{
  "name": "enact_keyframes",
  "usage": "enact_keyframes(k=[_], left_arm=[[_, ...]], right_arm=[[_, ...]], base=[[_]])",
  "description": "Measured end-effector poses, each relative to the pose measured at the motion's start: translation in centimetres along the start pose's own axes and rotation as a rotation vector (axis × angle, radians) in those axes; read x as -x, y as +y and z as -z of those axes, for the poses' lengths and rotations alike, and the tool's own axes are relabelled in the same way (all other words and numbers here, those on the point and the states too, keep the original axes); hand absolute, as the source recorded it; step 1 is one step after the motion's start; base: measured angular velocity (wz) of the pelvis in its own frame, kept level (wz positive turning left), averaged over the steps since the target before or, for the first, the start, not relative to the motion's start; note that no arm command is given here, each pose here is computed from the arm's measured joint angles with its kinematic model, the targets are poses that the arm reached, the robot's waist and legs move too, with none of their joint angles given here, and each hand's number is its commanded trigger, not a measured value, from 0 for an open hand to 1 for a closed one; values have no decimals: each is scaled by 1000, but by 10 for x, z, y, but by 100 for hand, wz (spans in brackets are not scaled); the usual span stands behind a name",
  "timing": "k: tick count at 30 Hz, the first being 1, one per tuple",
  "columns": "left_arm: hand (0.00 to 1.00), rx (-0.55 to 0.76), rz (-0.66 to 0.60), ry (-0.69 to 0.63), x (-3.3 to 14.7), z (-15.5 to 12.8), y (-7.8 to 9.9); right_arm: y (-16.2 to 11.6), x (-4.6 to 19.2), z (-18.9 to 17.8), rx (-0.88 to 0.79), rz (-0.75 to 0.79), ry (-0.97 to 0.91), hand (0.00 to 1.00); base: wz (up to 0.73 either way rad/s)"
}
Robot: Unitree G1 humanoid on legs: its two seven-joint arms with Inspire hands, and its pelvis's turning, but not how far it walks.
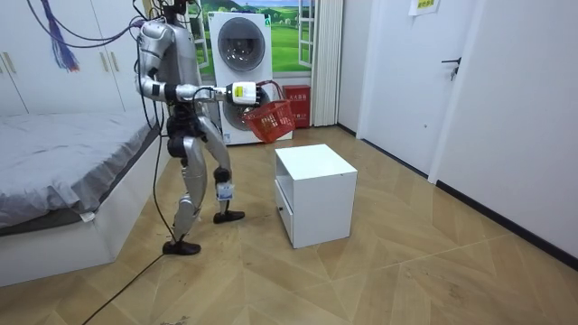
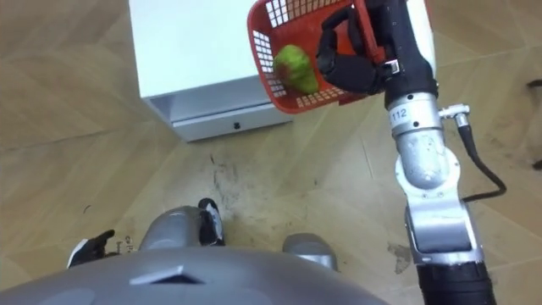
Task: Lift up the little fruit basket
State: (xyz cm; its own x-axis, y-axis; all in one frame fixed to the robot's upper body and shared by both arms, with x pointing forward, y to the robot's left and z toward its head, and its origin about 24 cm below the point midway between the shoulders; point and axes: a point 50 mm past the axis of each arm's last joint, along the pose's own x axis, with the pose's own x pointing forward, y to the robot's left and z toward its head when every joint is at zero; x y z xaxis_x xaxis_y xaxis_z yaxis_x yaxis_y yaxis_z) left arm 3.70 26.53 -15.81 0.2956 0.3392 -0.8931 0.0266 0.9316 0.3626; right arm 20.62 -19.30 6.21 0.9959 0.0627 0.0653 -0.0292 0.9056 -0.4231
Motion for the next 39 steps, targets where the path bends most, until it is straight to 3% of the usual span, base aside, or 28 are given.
enact_keyframes(k=[11,15,20,25,39], left_arm=[[0,34,-23,-58,-4,-23,1],[0,45,-6,-88,-5,-34,-7],[0,45,13,-56,-2,-20,-15],[0,68,7,-14,2,-1,-14],[0,43,40,-48,0,-15,-16]], right_arm=[[18,-7,7,-51,4,-2,100],[21,-5,16,-68,-4,48,100],[25,10,39,-62,18,161,100],[28,7,48,-129,60,210,100],[38,-9,60,-159,124,261,100]], base=[[34],[17],[33],[6],[2]])
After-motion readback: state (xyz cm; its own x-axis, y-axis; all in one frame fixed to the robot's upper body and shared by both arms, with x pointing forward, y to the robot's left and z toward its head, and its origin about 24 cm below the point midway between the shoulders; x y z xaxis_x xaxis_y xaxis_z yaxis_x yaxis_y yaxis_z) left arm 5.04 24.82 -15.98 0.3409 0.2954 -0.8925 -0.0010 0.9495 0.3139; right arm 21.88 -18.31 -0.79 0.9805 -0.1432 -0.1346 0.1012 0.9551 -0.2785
